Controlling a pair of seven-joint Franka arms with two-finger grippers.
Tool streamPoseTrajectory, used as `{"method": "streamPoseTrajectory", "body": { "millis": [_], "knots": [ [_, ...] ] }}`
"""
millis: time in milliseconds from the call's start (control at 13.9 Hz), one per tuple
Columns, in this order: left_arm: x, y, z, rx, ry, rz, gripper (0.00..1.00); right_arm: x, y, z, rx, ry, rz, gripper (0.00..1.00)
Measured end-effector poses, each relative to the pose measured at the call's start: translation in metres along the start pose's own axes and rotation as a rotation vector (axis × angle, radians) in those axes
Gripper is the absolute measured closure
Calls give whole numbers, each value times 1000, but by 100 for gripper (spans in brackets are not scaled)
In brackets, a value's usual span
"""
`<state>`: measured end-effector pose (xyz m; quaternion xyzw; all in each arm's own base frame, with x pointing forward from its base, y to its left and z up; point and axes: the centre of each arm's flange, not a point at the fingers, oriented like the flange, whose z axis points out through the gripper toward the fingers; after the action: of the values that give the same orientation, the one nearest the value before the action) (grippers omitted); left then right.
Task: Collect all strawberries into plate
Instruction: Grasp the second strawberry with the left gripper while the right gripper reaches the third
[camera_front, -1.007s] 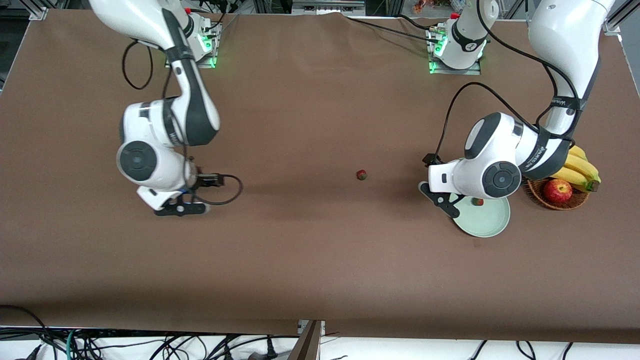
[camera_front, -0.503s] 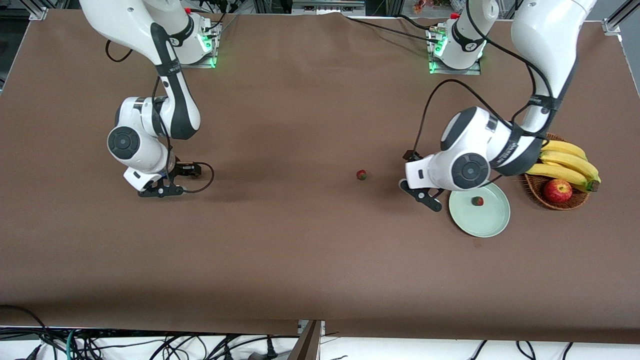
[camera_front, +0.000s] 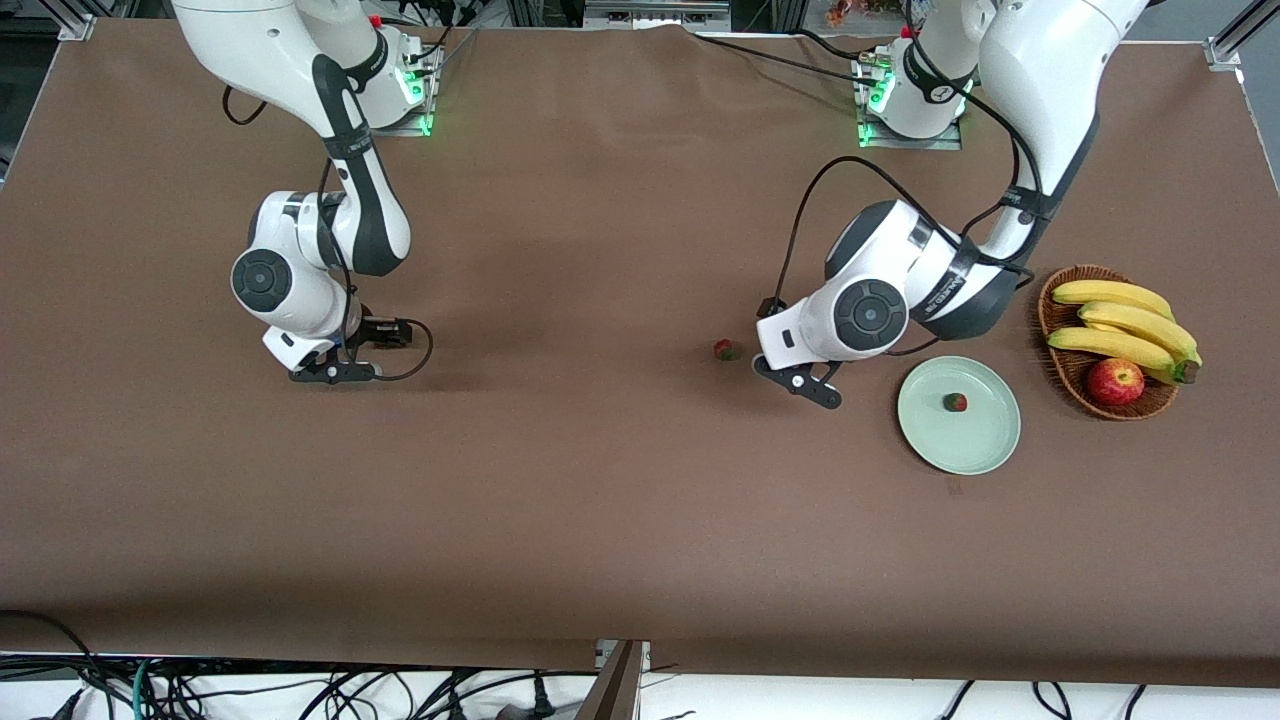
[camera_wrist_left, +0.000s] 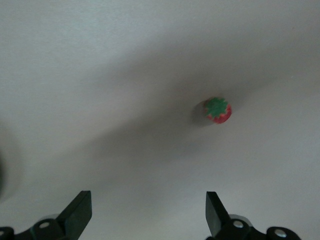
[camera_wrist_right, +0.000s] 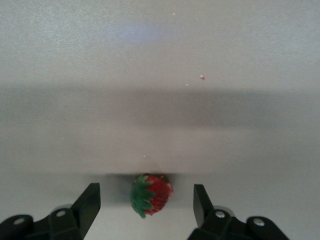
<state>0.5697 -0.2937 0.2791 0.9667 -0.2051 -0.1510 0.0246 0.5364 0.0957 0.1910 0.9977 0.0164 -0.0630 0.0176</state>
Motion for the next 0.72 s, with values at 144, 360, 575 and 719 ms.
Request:
{"method": "streamPoseTrajectory", "body": {
  "millis": [144,360,575,719],
  "knots": [
    [2,24,12,-3,37,-26,0,0,-1,4,-2,2,-1,16],
    [8,47,38,-24,85,-23,0,0,-1,6,-5,6,-1,23],
    [16,57,62,-59,141,-34,0,0,-2,8,-7,5,-1,28],
    [21,63,75,-76,168,-35,0,-1,-2,8,-8,4,-1,31]
  ]
}}
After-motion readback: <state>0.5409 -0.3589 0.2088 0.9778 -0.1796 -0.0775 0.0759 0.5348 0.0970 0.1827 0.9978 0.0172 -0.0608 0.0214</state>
